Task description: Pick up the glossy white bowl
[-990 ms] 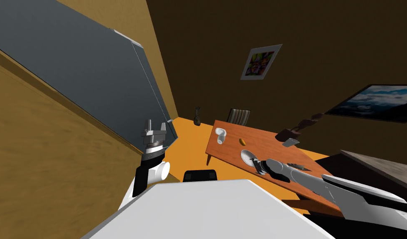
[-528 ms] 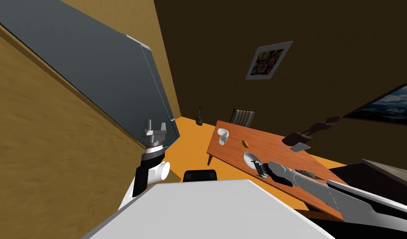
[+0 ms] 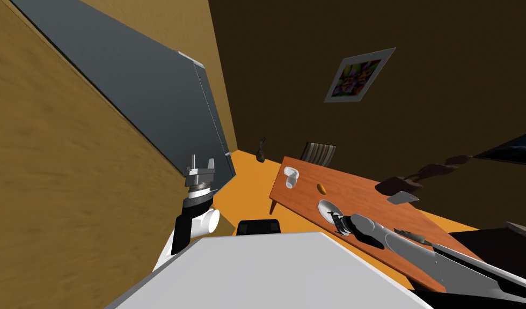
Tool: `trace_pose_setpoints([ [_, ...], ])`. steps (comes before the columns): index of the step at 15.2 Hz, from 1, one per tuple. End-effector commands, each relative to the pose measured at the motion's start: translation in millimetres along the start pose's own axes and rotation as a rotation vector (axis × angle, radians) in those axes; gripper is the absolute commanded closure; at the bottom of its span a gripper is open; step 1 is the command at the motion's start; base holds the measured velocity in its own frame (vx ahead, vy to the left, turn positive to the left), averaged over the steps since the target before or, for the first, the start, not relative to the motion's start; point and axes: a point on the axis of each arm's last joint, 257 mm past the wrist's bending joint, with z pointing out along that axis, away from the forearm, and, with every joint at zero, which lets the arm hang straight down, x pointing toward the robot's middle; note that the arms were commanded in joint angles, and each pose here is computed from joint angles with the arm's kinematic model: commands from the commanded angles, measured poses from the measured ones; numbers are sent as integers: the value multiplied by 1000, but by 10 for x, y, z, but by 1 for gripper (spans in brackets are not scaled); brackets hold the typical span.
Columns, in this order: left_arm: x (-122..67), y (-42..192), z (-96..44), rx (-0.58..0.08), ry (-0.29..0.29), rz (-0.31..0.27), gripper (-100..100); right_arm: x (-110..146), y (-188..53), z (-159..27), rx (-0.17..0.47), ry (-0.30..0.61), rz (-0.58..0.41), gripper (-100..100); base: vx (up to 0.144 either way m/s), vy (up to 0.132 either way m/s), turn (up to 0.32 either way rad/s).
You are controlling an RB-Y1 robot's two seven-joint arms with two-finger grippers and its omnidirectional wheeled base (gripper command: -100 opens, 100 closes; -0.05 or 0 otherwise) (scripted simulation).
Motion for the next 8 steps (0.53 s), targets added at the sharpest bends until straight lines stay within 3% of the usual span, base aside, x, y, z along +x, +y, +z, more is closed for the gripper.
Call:
trace_pose_setpoints([
  [1,0,0,0,0,0,0,0,41,68,-4,0,3,14,-100,-13,0,165],
  [3,0,0,0,0,0,0,0,52,-10,-19,18,3,26,-100,-8,-2,35],
  [4,-1,0,0,0,0,0,0,105,246,3,-15,11,30,-100,-8,0,117],
  [6,0,0,0,0,0,0,0,130,110,-24,15,11,51,-100,-12,-1,134],
  [7,0,0,0,0,0,0,0,182,391,-5,-22,19,53,-100,-15,-3,140],
  [8,0,0,0,0,0,0,0,199,316,-19,-5,20,66,-100,-17,-3,154],
])
